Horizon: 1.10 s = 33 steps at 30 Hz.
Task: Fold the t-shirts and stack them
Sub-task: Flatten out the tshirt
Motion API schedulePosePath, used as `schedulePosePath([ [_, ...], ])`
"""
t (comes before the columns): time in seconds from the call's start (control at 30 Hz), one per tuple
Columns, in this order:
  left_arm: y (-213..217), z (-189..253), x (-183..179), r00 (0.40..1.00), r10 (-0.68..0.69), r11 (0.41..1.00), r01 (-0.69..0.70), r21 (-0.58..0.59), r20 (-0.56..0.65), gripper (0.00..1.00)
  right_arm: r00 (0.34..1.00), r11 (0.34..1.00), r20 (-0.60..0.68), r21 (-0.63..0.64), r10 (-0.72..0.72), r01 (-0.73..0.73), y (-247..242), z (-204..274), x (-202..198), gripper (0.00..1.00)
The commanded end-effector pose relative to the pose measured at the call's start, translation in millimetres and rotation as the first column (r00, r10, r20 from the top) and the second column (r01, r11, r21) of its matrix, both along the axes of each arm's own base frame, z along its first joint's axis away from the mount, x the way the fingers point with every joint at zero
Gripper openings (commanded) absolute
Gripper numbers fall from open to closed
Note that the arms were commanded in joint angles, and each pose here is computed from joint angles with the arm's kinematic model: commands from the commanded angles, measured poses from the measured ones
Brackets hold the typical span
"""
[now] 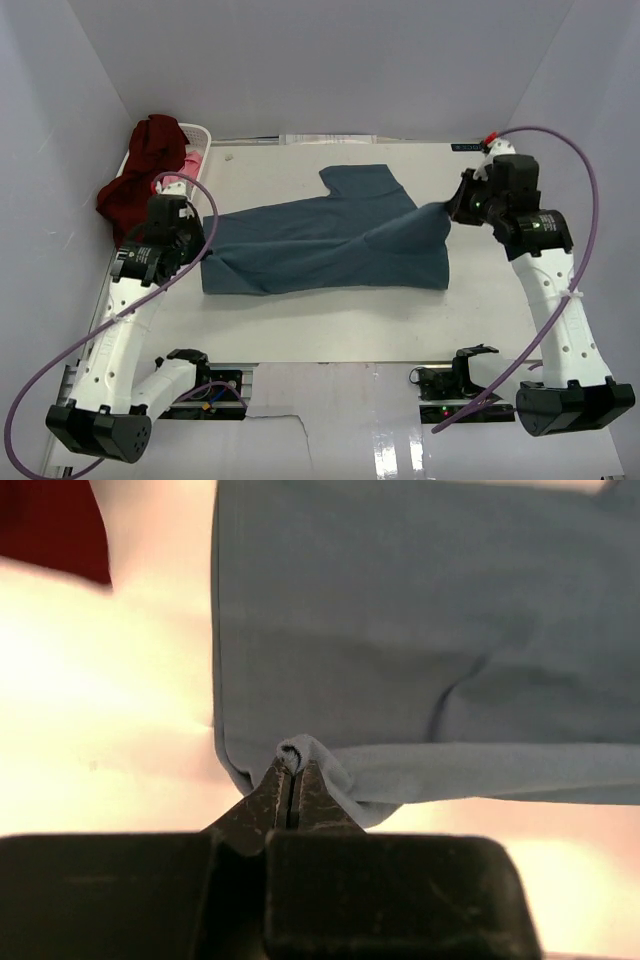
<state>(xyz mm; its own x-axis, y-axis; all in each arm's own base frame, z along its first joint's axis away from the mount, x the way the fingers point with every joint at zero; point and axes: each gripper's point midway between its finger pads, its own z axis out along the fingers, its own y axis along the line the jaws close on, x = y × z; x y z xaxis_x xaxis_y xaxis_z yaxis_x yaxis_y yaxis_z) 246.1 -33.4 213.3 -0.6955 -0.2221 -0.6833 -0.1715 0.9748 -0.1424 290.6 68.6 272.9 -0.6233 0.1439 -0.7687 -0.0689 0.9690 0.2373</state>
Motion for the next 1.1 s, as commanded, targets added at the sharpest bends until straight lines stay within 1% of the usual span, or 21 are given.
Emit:
schedulePosePath([
  [0.0, 9.6, 85.1, 25.7, 0.952, 0.033, 0.999, -0.034, -0.002, 0.303, 0.0, 0.965, 0.998, 0.259, 0.052, 0.03, -0.045, 9.0, 98.9, 16.6, 0.08],
  [0.07, 2.4, 109.2, 33.6, 0.923, 0.002, 1.0, 0.007, -0.02, 0.384, 0.0, 0.943, 0.996, 0.33, 0.048, 0.053, -0.073, 11.6, 127.2, 15.4, 0.08],
  [0.1, -1.3, 128.8, 37.6, 0.892, -0.009, 0.999, 0.027, -0.033, 0.451, 0.0, 0.913, 0.995, 0.402, 0.036, 0.073, -0.095, 12.6, 153.8, 11.9, 0.08],
  [0.17, -13.8, 147.5, 37.4, 0.85, -0.067, 0.993, 0.107, -0.047, 0.523, 0.0, 0.876, 0.991, 0.472, 0.032, 0.1, -0.13, 16.1, 177.6, 2.9, 0.08],
  [0.27, -21.8, 180.0, 26.9, 0.75, -0.087, 0.984, 0.168, -0.062, 0.656, 0.0, 0.808, 0.992, 0.583, 0.023, 0.089, -0.126, 10.9, 214.8, -18.7, 0.08],
  [0.4, -37.2, 229.5, -1.3, 0.57, -0.124, 0.956, 0.289, -0.057, 0.812, 0.0, 0.725, 0.987, 0.681, 0.024, 0.1, -0.159, 10.4, 255.9, -57.8, 0.08],
  [0.43, -43.6, 247.5, -16.0, 0.499, -0.149, 0.94, 0.339, -0.034, 0.854, 0.0, 0.683, 0.979, 0.719, 0.017, 0.129, -0.203, 15.3, 273.0, -75.3, 0.08],
  [0.47, -42.7, 252.9, -22.2, 0.481, -0.146, 0.94, 0.34, -0.03, 0.864, 0.0, 0.659, 0.976, 0.74, 0.016, 0.136, -0.219, 16.6, 282.2, -85.8, 0.08],
  [0.5, -47.2, 266.4, -31.7, 0.426, -0.162, 0.928, 0.373, -0.01, 0.89, 0.0, 0.631, 0.973, 0.763, 0.013, 0.141, -0.232, 17.2, 291.9, -96.2, 0.08],
  [0.53, -48.0, 275.9, -41.2, 0.384, -0.162, 0.923, 0.384, 0.002, 0.909, 0.0, 0.589, 0.967, 0.793, 0.0, 0.155, -0.255, 19.2, 303.6, -110.1, 0.08],
  [0.57, -45.2, 292.6, -58.1, 0.311, -0.151, 0.923, 0.383, 0.021, 0.938, 0.0, 0.51, 0.968, 0.848, -0.018, 0.147, -0.25, 15.2, 322.8, -133.4, 0.08],
  [0.63, -38.1, 305.6, -72.9, 0.258, -0.126, 0.933, 0.359, 0.026, 0.958, 0.0, 0.414, 0.972, 0.9, -0.041, 0.137, -0.232, 8.8, 341.9, -160.8, 0.08],
  [0.67, -30.3, 318.1, -88.8, 0.207, -0.099, 0.943, 0.333, 0.025, 0.973, 0.0, 0.307, 0.977, 0.944, -0.056, 0.118, -0.205, 1.1, 359.1, -191.3, 0.08],
  [0.73, -21.1, 328.5, -105.4, 0.154, -0.068, 0.953, 0.301, 0.019, 0.986, 0.0, 0.207, 0.986, 0.975, -0.054, 0.086, -0.157, -10.7, 374.8, -220.9, 0.08],
  [0.77, -16.4, 333.9, -114.0, 0.126, -0.048, 0.957, 0.29, 0.01, 0.991, 0.0, 0.133, 0.99, 0.989, -0.048, 0.065, -0.131, -18.8, 383.0, -249.8, 0.08],
  [0.83, 6.7, 342.4, -134.5, 0.072, 0.03, 0.976, 0.212, -0.045, 0.997, 0.0, 0.014, 0.998, 1.0, -0.003, 0.004, -0.064, -37.9, 398.4, -288.1, 0.08],
  [0.87, 13.9, 348.0, -150.3, 0.028, 0.055, 0.976, 0.211, -0.06, 0.998, 0.0, -0.027, 0.999, 0.999, 0.016, -0.017, -0.038, -45.4, 403.4, -302.3, 0.08],
  [0.9, 27.7, 350.3, -155.3, 0.015, 0.103, 0.98, 0.169, -0.104, 0.995, 0.0, -0.061, 0.996, 0.995, 0.083, -0.082, 0.016, -62.6, 409.9, -312.8, 0.08],
  [1.0, 49.5, 355.5, -169.0, -0.023, 0.136, 0.982, 0.137, -0.131, 0.99, 0.0, -0.088, 0.982, 0.981, 0.177, -0.17, 0.07, -91.3, 418.1, -331.7, 0.08],
  [1.03, 59.4, 354.3, -167.7, -0.013, 0.142, 0.985, 0.099, -0.14, 0.99, 0.0, -0.063, 0.982, 0.983, 0.176, -0.172, 0.066, -92.5, 419.3, -322.6, 0.08],
  [1.07, 59.0, 353.5, -165.9, 0.004, 0.15, 0.977, 0.152, -0.149, 0.989, 0.0, -0.044, 0.983, 0.984, 0.174, -0.172, 0.06, -93.8, 418.6, -318.1, 0.08],
])
